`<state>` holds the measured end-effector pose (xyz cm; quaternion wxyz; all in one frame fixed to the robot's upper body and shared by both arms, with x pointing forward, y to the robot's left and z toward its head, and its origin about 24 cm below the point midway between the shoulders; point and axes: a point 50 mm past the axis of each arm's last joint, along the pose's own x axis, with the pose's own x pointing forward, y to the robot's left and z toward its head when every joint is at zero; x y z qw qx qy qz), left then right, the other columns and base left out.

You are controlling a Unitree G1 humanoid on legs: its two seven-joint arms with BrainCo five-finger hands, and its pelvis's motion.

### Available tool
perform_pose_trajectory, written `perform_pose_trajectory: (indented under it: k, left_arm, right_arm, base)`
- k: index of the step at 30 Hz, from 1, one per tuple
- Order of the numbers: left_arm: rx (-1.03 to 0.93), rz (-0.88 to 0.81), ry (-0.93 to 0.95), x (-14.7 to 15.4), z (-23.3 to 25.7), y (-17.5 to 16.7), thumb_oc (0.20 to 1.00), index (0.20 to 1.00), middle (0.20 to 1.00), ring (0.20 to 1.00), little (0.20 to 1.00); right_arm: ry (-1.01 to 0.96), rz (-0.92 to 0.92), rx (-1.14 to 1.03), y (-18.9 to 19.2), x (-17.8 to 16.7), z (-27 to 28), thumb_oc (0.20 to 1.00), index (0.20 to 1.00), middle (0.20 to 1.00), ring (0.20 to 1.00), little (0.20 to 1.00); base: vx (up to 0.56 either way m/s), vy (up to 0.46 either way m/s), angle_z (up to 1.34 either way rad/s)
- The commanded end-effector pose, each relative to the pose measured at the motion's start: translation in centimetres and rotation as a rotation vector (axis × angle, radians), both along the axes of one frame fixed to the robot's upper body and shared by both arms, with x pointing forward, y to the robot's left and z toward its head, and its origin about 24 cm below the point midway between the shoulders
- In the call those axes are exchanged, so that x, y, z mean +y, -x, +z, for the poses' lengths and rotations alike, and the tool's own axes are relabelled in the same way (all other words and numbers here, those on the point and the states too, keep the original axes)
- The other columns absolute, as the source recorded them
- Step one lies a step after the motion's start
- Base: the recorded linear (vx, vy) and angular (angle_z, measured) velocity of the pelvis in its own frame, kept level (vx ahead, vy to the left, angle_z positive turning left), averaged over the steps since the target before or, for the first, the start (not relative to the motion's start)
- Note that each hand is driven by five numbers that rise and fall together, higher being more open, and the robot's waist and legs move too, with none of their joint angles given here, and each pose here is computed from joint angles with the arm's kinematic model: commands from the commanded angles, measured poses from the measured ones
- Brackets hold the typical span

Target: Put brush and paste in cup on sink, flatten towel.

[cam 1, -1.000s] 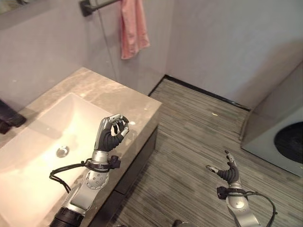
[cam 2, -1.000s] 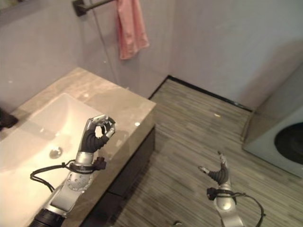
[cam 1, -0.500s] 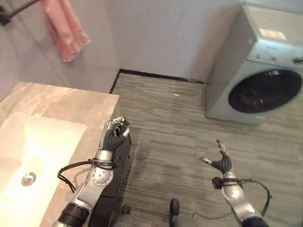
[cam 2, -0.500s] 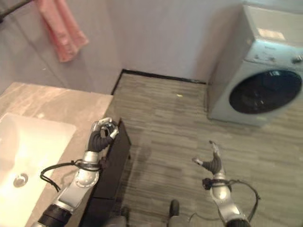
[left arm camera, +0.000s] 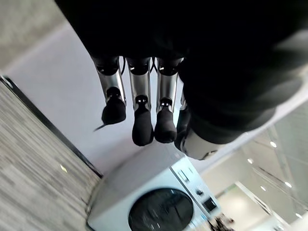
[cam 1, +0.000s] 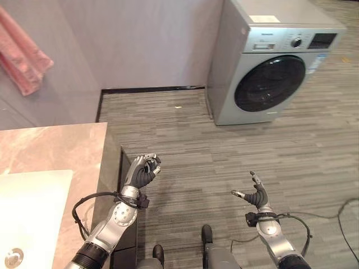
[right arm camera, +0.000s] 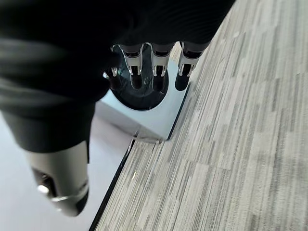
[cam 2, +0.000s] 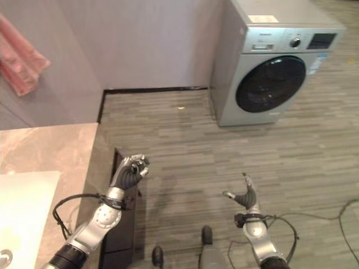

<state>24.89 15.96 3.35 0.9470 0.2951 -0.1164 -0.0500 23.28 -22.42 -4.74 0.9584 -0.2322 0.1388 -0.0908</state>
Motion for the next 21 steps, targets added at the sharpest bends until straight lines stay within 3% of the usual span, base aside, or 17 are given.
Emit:
perform_pose_trajectory:
  k: [1, 2, 3, 4, 8, 11, 21]
  left_arm:
    - [0.023, 0.016, 0.095, 0.4, 0.0, 0.1, 0.504, 0.504, 0.504, 0.504, 0.504]
    - [0.038, 0.035, 0.128, 0.5, -0.4, 0.2, 0.567, 0.567, 0.567, 0.567, 0.567]
    - [0.074, 0.076, 0.193, 0.8, -0.9, 0.2, 0.821, 0.821, 0.821, 0.821, 0.821]
    - [0.118, 0.104, 0.239, 0.9, -1.7, 0.3, 1.0, 1.0, 1.0, 1.0, 1.0]
    - [0.375, 0.233, 0.393, 1.3, -6.4, 0.8, 1.0, 1.0, 1.0, 1.0, 1.0]
    - [0.507, 0.294, 0.43, 1.6, -8.8, 1.2, 1.0, 1.0, 1.0, 1.0, 1.0]
    - [0.698, 0.47, 0.259, 4.7, -12.5, 2.9, 1.0, 1.0, 1.0, 1.0, 1.0]
  right_arm:
    - [-0.052, 0.027, 0.003, 0.3, 0.1, -0.1, 1.0, 1.0, 1.0, 1.0, 1.0]
    - [-0.069, 0.023, 0.015, 0.4, 0.1, -0.3, 1.0, 1.0, 1.0, 1.0, 1.0]
    - [-0.095, 0.015, 0.017, 0.6, 0.1, -0.4, 1.0, 1.0, 1.0, 1.0, 1.0]
    - [-0.12, -0.002, 0.022, 0.7, 0.1, -0.6, 1.0, 1.0, 1.0, 1.0, 1.0]
    - [-0.264, -0.061, 0.124, 1.6, 1.0, -2.9, 1.0, 1.0, 1.0, 1.0, 1.0]
    - [-0.228, 0.007, 0.133, 0.2, 1.7, -2.4, 1.0, 1.0, 1.0, 1.0, 1.0]
    - [-0.22, -0.039, 0.152, -0.6, 0.9, -2.3, 1.0, 1.0, 1.0, 1.0, 1.0]
  base:
    - [0.07, -0.067, -0.38]
    - [0.08, -0.097, -0.26]
    - [0.09, -0.103, -0.21]
    - [0.08, -0.119, -0.1]
    - [0.08, -0.145, 0.14]
    - [0.03, -0.159, 0.17]
    - [-0.01, -0.121, 0.29]
